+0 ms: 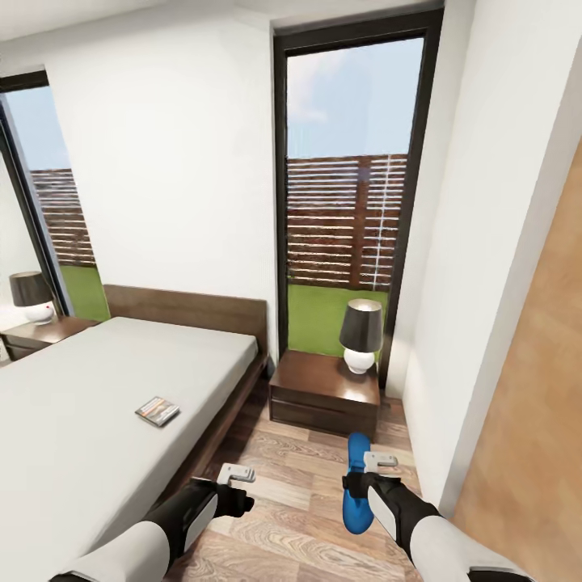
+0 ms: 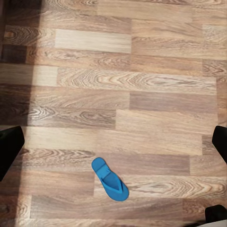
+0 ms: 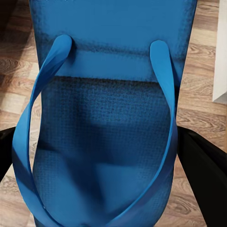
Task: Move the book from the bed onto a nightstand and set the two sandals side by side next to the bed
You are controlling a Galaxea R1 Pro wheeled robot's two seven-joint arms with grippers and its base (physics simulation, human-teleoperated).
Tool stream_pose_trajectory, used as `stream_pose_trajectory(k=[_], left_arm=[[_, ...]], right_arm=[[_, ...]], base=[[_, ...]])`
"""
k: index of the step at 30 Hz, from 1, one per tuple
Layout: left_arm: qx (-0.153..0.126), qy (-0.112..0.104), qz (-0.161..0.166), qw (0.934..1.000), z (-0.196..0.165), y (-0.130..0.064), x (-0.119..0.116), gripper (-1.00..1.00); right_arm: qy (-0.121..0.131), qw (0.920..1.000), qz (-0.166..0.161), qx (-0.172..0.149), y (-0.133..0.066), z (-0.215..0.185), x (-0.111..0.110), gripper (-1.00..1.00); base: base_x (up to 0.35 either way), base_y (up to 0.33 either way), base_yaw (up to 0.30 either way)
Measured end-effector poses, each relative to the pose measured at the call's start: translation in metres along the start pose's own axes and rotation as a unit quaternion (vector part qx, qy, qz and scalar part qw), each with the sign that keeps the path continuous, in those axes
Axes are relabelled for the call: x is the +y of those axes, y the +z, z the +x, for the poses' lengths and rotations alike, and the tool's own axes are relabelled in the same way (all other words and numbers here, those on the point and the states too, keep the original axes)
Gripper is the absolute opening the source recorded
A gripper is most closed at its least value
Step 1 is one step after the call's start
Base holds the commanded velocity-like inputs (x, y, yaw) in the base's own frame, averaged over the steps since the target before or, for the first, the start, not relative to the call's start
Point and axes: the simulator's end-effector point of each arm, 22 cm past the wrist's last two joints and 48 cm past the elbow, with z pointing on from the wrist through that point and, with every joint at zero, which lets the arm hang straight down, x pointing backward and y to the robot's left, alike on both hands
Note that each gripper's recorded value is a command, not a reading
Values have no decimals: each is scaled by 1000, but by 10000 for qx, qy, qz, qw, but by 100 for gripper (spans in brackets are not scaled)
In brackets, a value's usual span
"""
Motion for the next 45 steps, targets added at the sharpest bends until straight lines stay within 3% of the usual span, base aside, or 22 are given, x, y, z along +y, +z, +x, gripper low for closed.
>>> stream_pose_trajectory(k=[45], left_arm=[[-6,2,-1,10000,0,0,0,100]], right_arm=[[1,10000,-3,-2,0,0,0,-100]], base=[[-2,0,76]])
